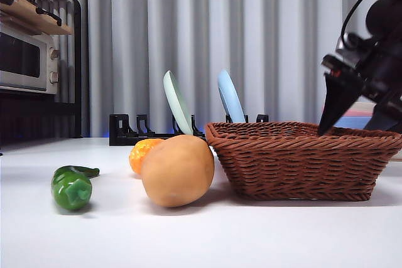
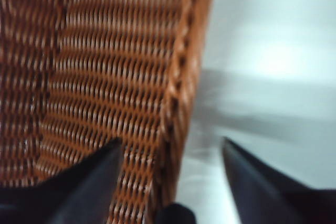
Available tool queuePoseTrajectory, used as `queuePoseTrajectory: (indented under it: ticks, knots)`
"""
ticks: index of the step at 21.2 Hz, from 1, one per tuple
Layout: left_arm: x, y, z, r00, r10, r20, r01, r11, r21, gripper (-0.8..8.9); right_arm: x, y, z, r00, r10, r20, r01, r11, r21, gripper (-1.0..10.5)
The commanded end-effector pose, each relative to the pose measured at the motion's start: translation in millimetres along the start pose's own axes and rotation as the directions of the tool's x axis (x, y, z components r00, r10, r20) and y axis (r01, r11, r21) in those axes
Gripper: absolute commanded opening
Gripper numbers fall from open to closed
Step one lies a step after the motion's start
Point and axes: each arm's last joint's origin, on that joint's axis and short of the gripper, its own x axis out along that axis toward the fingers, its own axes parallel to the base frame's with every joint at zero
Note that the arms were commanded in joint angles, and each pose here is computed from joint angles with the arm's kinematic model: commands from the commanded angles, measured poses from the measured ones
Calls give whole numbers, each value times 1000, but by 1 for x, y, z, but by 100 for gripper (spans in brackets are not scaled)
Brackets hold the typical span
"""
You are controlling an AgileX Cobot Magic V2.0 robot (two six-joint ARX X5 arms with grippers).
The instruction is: Pick up the basket,pick up the corn from the table,pick up the potato from the table,pick up the cucumber from the table,put all items into the basket
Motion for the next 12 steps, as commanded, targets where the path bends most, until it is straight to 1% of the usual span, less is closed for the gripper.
queuePoseTrajectory:
  ticks: [1,2,6,9,11,12]
  knots:
    - [0,-1,0,1000,-7,-4,7,1000,1,444,5,0,0,1000,8,-9,-8,1000,-11,27]
    - [0,-1,0,1000,-7,-4,7,1000,-7,444,5,1,1,1000,9,1,-9,1000,-6,-21]
    - [7,-6,-1,999,-39,-28,39,999,1,443,-13,5,5,998,4,55,-6,999,36,-17]
    - [32,-14,-3,992,-92,-88,93,996,1,446,-39,15,6,991,-1,136,-2,1000,17,-17]
    - [54,-20,-4,985,-124,-123,126,992,8,475,-62,23,5,979,-6,205,4,1000,8,-17]
    - [67,-23,-5,982,-128,-141,129,992,1,475,-73,27,5,971,-6,240,5,1000,6,-17]
